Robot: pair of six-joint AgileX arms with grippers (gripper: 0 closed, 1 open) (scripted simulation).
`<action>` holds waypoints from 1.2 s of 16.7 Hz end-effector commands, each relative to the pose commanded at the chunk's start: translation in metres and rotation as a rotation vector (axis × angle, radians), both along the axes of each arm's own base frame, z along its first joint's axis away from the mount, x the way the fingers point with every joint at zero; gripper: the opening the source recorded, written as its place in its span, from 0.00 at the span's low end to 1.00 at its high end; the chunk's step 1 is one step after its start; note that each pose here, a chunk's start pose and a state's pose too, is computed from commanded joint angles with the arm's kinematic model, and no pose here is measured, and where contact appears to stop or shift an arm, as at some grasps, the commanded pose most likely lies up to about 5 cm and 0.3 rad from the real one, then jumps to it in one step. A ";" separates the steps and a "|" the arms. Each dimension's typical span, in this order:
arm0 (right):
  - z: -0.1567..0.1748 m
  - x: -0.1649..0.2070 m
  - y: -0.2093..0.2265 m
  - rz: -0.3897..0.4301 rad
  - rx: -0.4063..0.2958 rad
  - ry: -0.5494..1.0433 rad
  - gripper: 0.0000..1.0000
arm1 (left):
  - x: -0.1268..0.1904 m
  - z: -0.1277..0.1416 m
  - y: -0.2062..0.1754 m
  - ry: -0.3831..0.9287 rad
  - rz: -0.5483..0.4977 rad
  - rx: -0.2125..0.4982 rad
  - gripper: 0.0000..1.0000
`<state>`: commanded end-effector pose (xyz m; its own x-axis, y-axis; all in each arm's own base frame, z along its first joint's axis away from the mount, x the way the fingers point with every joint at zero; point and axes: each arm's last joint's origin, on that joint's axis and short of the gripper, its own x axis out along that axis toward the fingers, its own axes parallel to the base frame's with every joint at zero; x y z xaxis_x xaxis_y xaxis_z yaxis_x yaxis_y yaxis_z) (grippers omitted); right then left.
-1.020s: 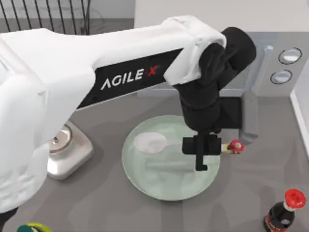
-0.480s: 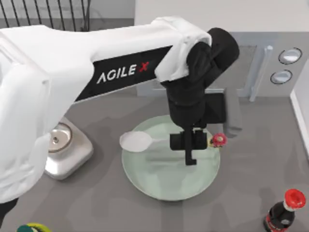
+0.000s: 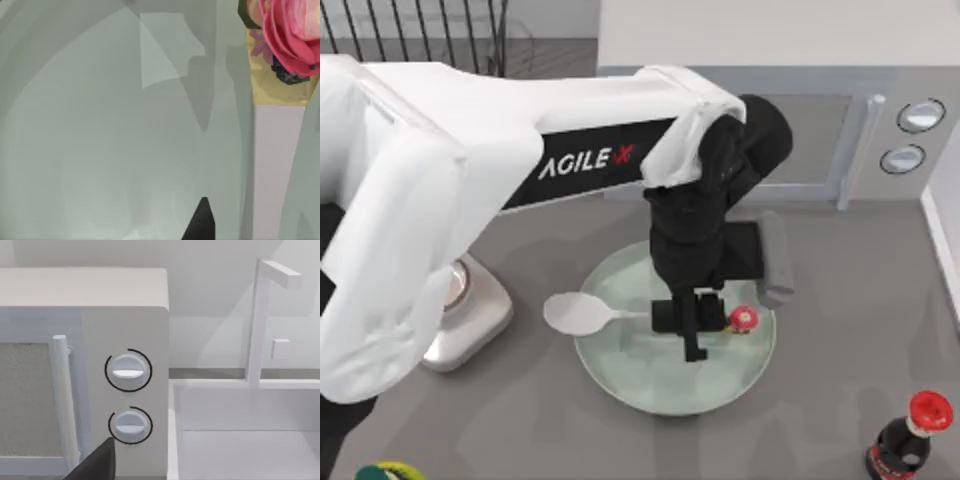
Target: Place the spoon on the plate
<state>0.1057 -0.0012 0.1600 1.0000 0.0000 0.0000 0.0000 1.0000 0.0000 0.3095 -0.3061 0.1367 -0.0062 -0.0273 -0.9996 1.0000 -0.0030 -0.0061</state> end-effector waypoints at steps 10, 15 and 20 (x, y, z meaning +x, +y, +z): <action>0.000 0.000 0.000 0.000 0.000 0.000 1.00 | 0.000 0.000 0.000 0.000 0.000 0.000 0.60; 0.000 0.000 0.000 0.000 0.000 0.000 1.00 | 0.000 0.000 0.000 0.000 0.000 0.000 0.98; 0.000 0.000 0.000 0.000 0.000 0.000 1.00 | 0.000 0.000 0.000 0.000 0.000 0.000 1.00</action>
<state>0.1057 -0.0012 0.1600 1.0000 0.0000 0.0000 0.0000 1.0000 0.0000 0.3095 -0.3061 0.1367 -0.0062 -0.0273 -0.9996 1.0000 -0.0030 -0.0061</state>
